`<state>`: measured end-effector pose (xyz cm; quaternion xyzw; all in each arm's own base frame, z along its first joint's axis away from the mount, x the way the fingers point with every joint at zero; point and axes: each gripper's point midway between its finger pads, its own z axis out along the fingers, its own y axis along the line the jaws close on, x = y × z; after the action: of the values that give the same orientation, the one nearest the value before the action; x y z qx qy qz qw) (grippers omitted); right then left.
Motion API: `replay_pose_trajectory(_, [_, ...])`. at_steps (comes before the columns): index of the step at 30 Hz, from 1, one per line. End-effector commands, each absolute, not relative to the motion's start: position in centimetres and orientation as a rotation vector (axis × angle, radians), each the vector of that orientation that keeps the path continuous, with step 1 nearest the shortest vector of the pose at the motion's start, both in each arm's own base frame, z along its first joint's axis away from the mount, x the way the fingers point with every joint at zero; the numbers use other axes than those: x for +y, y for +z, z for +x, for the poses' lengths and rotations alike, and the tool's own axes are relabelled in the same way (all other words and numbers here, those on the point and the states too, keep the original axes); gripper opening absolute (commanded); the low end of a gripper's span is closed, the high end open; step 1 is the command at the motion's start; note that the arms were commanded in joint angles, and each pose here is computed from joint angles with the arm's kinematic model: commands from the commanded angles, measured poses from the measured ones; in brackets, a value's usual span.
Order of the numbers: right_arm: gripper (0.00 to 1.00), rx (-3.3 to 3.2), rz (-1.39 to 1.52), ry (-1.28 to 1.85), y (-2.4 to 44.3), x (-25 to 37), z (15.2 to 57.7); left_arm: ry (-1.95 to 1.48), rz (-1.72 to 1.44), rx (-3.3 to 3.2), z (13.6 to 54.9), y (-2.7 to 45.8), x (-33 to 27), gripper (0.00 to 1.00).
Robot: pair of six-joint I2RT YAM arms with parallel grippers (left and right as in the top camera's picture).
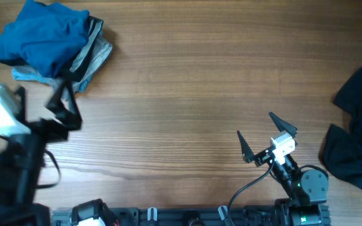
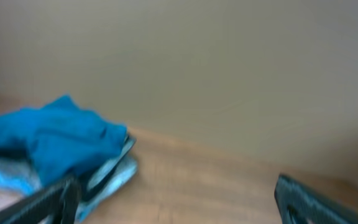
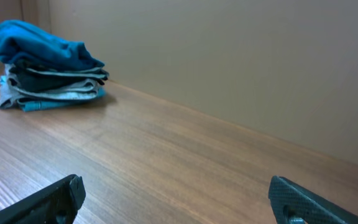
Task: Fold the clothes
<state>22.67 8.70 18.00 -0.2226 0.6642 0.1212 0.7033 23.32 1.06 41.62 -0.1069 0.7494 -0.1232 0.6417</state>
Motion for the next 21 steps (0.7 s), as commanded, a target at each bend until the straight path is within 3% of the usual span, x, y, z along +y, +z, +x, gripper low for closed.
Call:
replay_pose_trajectory(1, [1.00, 1.468, -0.504, 0.257, 18.1, 8.7, 22.6, -0.279, -0.241, 1.623, 22.7, 37.0, 1.0, 1.00])
replay_pose_trajectory(9, [1.00, 1.468, -0.504, 0.257, 18.1, 8.7, 22.6, -0.260, -0.194, 1.487, 21.2, 28.5, 0.7, 1.00])
replay_pose_trajectory(21, [1.00, 1.468, -0.504, 0.257, 18.1, 8.7, 22.6, -0.321, -0.157, 1.451, 24.3, 20.5, -0.1, 1.00])
